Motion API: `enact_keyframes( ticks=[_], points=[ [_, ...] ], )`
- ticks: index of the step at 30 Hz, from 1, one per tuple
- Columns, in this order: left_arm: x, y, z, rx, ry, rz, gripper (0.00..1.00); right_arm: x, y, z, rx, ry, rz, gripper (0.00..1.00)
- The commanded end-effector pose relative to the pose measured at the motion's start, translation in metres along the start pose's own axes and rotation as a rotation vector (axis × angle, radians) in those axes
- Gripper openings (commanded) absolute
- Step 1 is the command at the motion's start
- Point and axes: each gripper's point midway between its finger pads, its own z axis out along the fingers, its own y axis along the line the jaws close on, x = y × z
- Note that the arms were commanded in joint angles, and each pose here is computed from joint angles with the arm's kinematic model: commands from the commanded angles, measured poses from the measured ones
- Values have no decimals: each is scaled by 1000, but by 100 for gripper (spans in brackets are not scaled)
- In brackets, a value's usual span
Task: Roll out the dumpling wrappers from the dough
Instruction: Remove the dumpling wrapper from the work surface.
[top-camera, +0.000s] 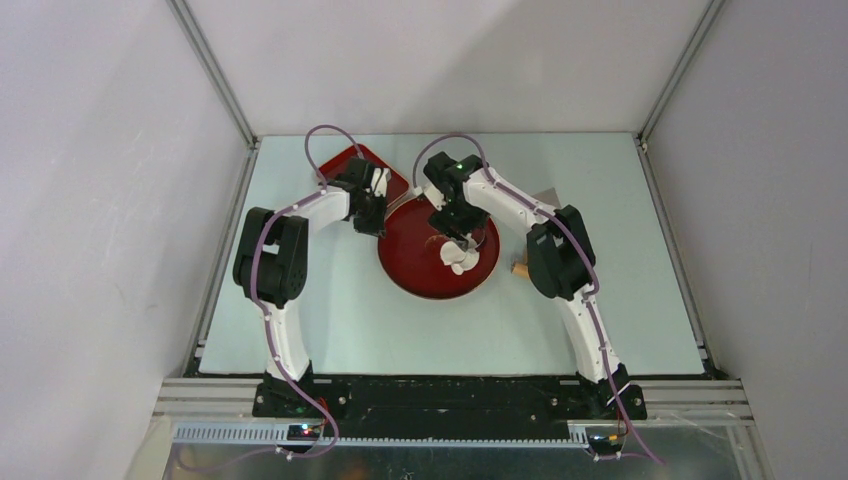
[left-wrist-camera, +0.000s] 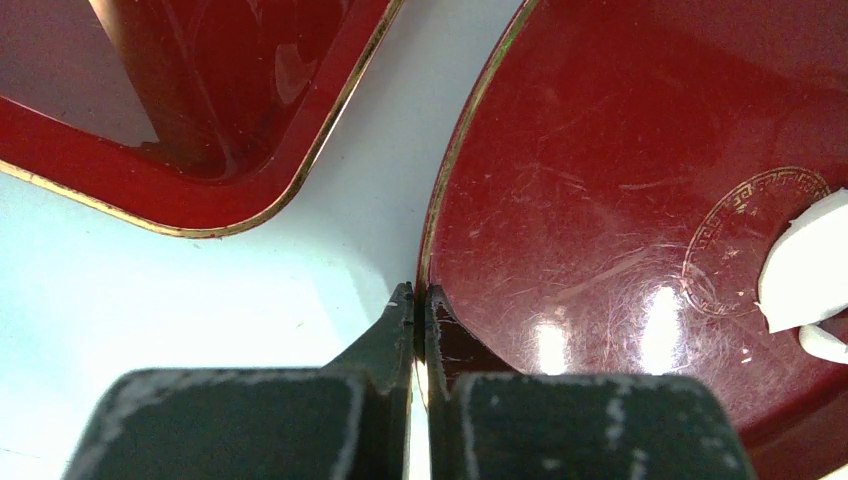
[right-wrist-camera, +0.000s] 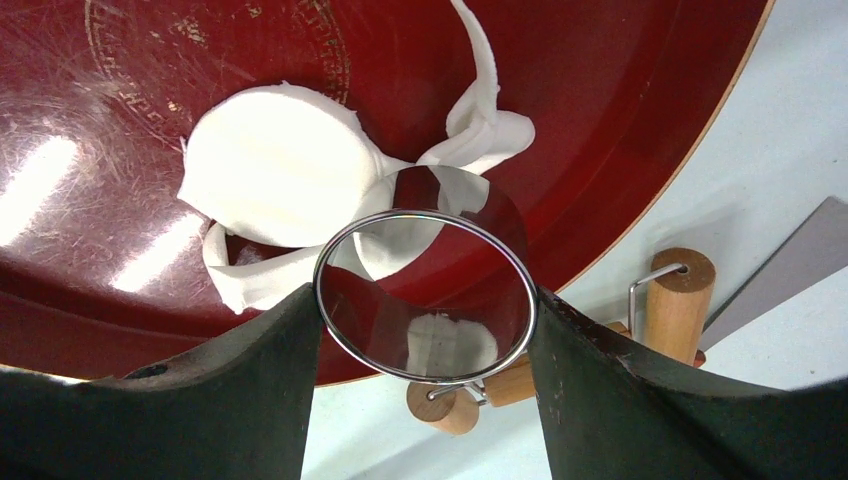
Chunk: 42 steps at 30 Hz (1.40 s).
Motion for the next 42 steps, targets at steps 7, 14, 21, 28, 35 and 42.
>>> enact_keyframes(
  ticks=[7, 14, 21, 28, 35, 42],
  points=[
    [-10, 1, -15, -2, -46, 13, 0, -5, -17, -10, 40, -42, 22, 61],
    [-10, 2, -15, -3, -47, 13, 0, -3, -17, -4, 34, -32, 17, 61],
    [-10, 1, -15, -2, -47, 14, 0, -7, -15, 0, 30, -37, 12, 60],
    [-10, 2, -15, -2, -47, 13, 0, -12, -13, 2, 35, -46, 2, 61],
    [-10, 2, -15, -1, -45, 13, 0, -8, -15, 10, 48, -21, 2, 61],
    [-10, 2, -15, -2, -46, 13, 0, -4, -15, 19, 54, 7, -6, 61]
  ],
)
